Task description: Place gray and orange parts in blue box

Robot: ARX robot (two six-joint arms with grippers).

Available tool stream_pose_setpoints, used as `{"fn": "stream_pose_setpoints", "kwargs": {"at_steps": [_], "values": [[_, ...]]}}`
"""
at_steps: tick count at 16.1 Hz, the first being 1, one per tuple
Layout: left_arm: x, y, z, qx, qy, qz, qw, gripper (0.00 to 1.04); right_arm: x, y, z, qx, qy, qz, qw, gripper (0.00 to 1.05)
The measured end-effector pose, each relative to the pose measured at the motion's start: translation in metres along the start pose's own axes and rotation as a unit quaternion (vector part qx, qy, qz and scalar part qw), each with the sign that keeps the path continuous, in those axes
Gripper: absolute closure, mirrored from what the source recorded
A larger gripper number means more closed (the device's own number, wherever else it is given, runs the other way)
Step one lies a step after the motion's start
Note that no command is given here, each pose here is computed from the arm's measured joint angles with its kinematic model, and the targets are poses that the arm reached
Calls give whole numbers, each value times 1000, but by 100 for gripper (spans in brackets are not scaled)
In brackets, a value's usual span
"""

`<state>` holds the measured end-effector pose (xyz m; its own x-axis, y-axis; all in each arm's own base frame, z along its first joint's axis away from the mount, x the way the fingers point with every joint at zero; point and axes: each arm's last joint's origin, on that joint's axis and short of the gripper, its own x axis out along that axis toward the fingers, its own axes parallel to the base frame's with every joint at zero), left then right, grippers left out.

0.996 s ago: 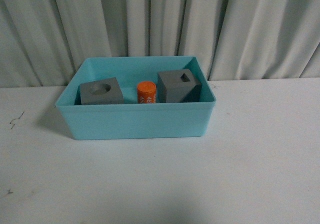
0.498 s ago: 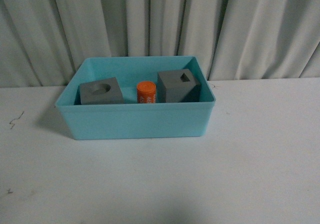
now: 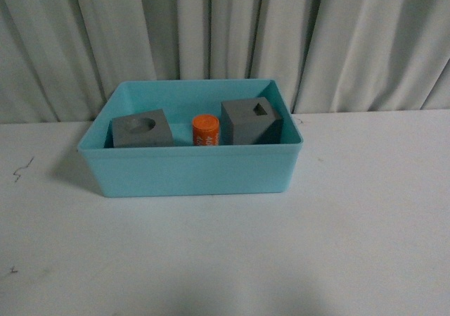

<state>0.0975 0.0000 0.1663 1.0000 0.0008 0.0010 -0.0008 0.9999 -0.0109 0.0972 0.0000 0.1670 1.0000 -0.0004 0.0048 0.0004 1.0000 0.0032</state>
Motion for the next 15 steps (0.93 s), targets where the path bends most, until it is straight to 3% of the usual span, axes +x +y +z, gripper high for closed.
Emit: {"fn": "stream_pose_setpoints", "kwargs": {"at_steps": [15], "values": [[0,0,0,0,0,0,1000,7,0,0,0,0,0,0,1000,6]]}}
